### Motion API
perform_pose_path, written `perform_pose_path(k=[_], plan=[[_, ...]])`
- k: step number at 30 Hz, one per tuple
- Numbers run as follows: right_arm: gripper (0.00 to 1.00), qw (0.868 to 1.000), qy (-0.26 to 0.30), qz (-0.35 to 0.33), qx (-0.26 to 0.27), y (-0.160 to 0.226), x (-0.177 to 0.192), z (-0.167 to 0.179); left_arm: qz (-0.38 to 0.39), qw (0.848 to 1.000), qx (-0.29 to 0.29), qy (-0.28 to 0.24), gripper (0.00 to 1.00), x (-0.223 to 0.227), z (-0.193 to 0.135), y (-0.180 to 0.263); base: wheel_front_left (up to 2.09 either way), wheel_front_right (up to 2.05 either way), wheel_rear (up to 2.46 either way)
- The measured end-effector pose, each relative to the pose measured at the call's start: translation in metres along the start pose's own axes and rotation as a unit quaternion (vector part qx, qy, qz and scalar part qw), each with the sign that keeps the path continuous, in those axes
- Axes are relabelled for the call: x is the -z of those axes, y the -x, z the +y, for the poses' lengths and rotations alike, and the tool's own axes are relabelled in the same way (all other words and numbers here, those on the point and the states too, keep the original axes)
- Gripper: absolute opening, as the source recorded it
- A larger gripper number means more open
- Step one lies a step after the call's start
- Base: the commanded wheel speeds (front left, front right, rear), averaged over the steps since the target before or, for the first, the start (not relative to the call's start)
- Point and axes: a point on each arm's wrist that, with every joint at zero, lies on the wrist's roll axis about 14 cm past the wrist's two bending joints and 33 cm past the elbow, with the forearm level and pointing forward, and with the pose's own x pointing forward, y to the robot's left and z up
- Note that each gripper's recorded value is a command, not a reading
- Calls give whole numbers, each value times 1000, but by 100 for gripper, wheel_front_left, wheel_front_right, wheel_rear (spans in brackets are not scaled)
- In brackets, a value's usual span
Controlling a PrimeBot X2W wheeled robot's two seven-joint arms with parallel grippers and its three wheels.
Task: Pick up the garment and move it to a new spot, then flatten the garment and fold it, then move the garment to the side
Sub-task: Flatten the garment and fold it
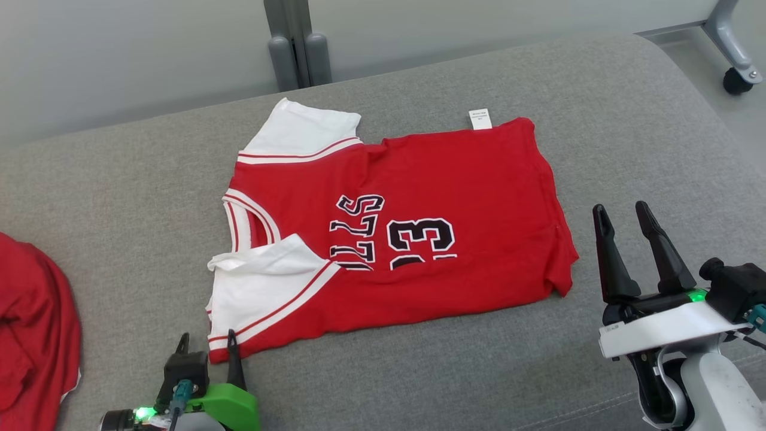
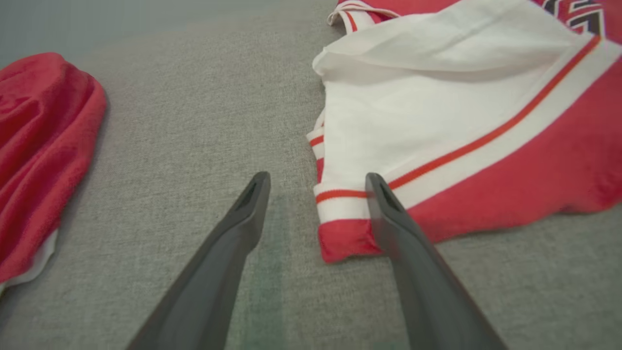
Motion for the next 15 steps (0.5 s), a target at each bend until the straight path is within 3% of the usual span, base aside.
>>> perform_pose_path(k=[8,9,11,15], plan=[[100,1000,1,5,13,3,3,-8,42,999,-3,-27,100,19,2,-10,0,0,0],[100,1000,1,6,14,3,3,-9,44,999,3,-27,71,20,0,-10,0,0,0],[100,1000,1,7,17,3,4,-10,44,999,10,-26,0,20,-3,-9,0,0,0],[100,999,1,24,24,3,16,-14,35,999,30,-16,0,14,-12,-8,0,0,0]])
